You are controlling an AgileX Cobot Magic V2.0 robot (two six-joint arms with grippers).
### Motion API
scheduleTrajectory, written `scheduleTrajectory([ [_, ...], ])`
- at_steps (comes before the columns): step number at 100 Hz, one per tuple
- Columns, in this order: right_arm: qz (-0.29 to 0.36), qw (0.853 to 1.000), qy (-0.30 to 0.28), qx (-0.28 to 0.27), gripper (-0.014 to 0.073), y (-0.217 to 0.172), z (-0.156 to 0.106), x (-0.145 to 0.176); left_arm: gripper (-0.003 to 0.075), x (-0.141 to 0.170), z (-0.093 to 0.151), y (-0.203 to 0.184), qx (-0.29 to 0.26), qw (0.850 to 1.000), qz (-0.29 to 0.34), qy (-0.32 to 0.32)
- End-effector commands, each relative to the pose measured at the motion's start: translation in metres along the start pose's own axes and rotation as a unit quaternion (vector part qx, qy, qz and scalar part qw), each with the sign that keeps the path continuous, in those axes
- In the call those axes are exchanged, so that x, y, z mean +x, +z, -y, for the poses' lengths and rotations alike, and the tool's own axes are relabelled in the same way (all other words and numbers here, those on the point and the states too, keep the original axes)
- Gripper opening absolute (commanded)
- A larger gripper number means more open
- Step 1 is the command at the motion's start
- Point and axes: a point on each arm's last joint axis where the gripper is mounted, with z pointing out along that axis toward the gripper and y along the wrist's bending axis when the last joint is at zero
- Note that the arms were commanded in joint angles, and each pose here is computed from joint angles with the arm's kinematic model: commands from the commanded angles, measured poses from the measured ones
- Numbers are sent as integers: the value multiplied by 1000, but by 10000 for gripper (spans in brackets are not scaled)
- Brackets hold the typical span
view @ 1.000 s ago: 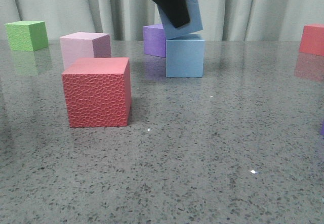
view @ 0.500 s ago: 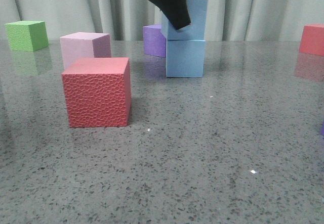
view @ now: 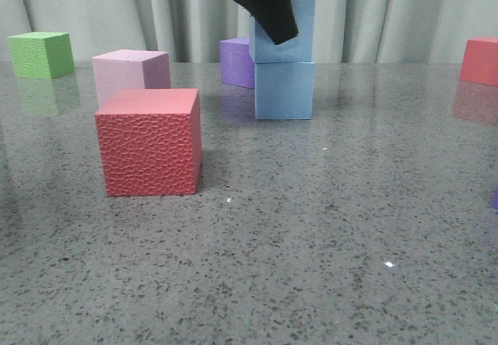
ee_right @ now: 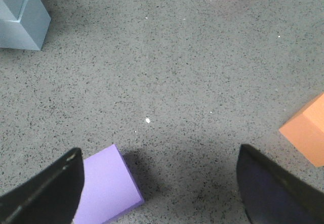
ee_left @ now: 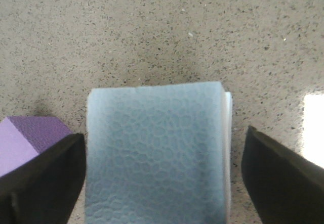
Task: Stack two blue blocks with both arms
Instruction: 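Open the left gripper and raise it off the stack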
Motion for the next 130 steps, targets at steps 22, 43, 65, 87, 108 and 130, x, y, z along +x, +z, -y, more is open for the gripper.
scheduleTrajectory([
  [22,46,999,-4,0,610,-7,0,-10,603,-31,2,-92,-71,993,92,-37],
  [43,46,999,-4,0,610,-7,0,-10,603,-28,3,-142,-121,982,109,-92],
  [65,45,999,-4,0,610,-7,0,-10,601,-6,-3,-191,-208,953,92,-198],
  [87,44,999,-4,0,610,-7,0,-10,596,20,-4,-238,-261,922,102,-268],
  [108,43,999,-4,0,610,-7,0,-9,575,51,4,-274,-296,899,87,-310],
  [130,42,999,-4,0,610,-7,0,-9,575,77,32,-307,-318,879,78,-347],
])
